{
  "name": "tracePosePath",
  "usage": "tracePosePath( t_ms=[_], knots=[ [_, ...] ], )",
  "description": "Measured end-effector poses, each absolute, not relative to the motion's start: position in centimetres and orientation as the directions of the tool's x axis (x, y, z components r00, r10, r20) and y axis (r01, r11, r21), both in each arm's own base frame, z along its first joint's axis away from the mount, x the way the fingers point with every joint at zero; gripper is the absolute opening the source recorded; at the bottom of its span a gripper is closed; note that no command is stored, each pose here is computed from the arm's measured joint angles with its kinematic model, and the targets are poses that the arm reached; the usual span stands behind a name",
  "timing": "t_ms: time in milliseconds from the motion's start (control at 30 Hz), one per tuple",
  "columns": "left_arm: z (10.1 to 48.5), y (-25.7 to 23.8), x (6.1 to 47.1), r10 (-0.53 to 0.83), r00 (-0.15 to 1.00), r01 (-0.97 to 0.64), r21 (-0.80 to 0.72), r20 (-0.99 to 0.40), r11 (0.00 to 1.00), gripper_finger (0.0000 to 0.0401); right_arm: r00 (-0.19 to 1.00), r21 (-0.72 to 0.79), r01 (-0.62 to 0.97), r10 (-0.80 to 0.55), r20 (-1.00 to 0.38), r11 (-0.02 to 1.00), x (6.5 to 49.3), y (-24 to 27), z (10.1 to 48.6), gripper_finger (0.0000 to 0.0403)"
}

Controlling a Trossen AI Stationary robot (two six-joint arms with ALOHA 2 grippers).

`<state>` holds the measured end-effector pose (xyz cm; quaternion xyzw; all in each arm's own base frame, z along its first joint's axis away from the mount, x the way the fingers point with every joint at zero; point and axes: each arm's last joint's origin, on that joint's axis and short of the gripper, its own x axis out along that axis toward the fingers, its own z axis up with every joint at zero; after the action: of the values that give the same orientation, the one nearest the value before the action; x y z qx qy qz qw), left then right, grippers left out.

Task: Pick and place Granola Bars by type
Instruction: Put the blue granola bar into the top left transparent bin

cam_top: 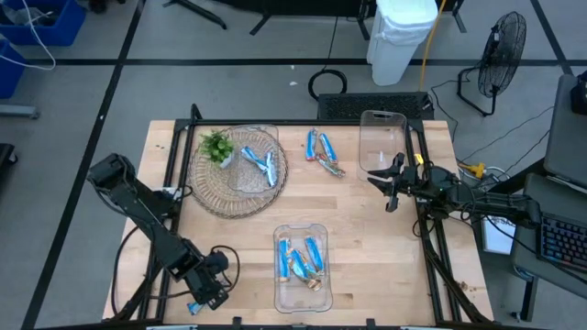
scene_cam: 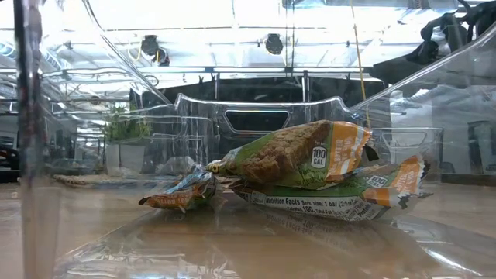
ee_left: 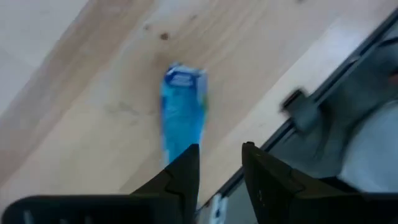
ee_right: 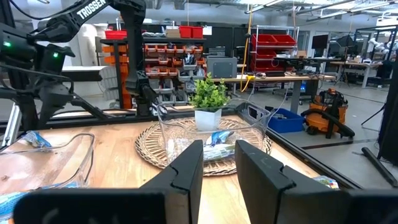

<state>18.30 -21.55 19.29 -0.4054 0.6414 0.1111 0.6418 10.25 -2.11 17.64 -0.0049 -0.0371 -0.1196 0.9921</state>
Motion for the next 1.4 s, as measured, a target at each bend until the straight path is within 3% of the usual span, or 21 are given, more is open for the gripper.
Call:
tracePosePath(
  t_ms=[167,400,867,1400],
  knots=[
    [19.2,-22.0,18.1,-0.352,0.195,-0.694,-0.382,-0.916,0.610,0.0116,0.969,-0.001,0.238,-0.237,0.075,0.971,10.2,-2.1,17.6,0.0084],
    [17.2,-22.8,18.2,-0.312,0.142,-0.697,-0.319,-0.939,0.643,0.0115,0.969,-0.001,0.237,-0.237,0.075,0.971,10.2,-2.1,17.6,0.0084],
    [15.3,-23.4,18.9,-0.275,0.167,-0.657,-0.315,-0.947,0.685,0.0115,0.969,-0.001,0.238,-0.237,0.075,0.971,10.2,-2.1,17.6,0.0084],
    [14.6,-21.9,18.8,-0.059,0.193,-0.688,-0.178,-0.979,0.704,0.0115,0.969,-0.001,0.238,-0.237,0.075,0.971,10.2,-2.1,17.6,0.0084]
  ],
)
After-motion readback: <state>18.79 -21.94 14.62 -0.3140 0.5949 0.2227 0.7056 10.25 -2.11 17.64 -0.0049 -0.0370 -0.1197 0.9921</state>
